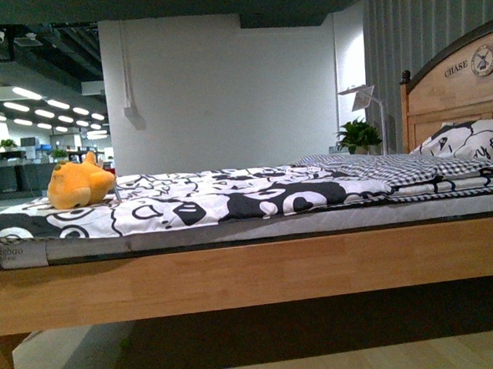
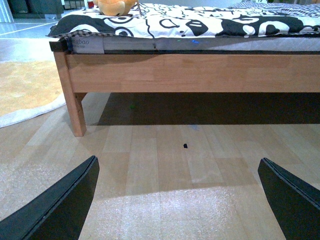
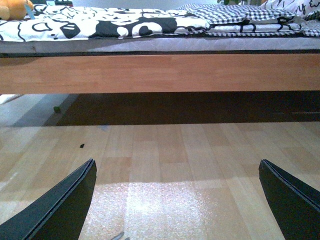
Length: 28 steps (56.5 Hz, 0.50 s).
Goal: Put away toys
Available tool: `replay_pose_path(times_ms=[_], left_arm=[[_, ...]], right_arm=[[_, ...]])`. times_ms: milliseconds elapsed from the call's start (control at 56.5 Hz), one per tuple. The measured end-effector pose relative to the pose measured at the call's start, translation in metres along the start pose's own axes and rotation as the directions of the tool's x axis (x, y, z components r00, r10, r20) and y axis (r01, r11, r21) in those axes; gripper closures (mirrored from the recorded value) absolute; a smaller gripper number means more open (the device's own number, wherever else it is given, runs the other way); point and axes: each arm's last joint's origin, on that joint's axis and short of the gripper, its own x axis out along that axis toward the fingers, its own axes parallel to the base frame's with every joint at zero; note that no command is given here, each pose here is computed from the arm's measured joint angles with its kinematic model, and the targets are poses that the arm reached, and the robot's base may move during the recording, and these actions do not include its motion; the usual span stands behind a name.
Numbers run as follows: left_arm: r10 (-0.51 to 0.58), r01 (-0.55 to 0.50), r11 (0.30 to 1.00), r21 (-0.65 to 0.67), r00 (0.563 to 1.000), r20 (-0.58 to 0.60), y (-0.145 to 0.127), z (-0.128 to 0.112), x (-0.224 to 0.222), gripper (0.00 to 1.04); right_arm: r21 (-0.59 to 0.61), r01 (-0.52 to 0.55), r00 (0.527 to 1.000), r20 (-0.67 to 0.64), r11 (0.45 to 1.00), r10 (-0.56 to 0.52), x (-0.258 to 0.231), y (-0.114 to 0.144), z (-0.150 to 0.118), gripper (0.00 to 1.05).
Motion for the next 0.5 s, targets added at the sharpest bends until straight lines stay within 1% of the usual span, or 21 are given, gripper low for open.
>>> replay_pose_path(times_ms=[496], left_arm=[[0.0, 0.0, 1.0, 0.0, 1.0, 0.0, 0.0, 0.0, 0.0, 0.06]], right_arm=[[0.0, 0.0, 1.0, 0.0, 1.0, 0.0, 0.0, 0.0, 0.0, 0.07]])
